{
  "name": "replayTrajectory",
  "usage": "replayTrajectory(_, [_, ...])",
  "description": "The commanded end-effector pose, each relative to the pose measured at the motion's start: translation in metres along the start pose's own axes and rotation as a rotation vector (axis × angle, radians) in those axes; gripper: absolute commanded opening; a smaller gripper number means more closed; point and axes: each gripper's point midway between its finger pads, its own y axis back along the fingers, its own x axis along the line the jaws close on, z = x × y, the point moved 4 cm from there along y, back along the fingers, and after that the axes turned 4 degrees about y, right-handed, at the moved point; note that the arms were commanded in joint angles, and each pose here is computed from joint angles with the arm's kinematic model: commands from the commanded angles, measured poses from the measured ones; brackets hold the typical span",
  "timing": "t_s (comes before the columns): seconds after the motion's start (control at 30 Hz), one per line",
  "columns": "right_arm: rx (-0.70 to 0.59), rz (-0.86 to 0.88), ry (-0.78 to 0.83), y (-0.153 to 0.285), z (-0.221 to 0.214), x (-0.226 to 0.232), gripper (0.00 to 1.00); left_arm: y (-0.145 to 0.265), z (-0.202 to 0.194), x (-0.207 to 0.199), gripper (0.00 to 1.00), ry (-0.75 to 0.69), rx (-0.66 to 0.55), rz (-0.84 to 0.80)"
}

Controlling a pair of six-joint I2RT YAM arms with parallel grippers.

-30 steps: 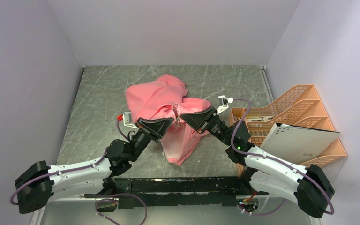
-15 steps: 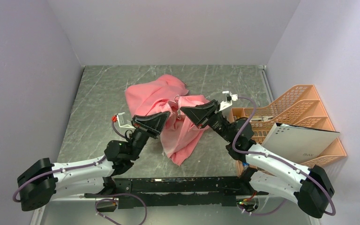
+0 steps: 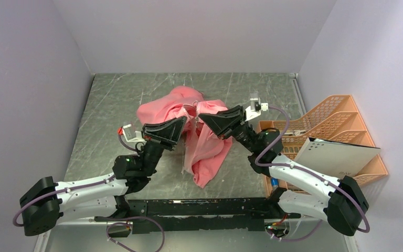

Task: Zip up the jacket
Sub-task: Insert the zipper into the jacket.

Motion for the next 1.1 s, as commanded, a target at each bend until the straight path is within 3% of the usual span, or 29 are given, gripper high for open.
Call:
replayTrajectory(0.0, [-0.147,0.216,0.078,-0.012,0.049,0.046,0.00,-0.014,0.040,-0.049,0.05,0.029,-0.131,-0.193])
replayTrajectory(0.37, [-0.128,0.331,0.083,-0.019,0.056,0.066,0.00,-0.014,0.048,-0.077,0.05,0.052,-0.129,-0.341])
replayTrajectory(1.07, [-0.086,0.294,0.041,-0.023,0.048,0.063,0.00,-0.013,0.047,-0.077,0.05,0.042,-0.122,-0.344])
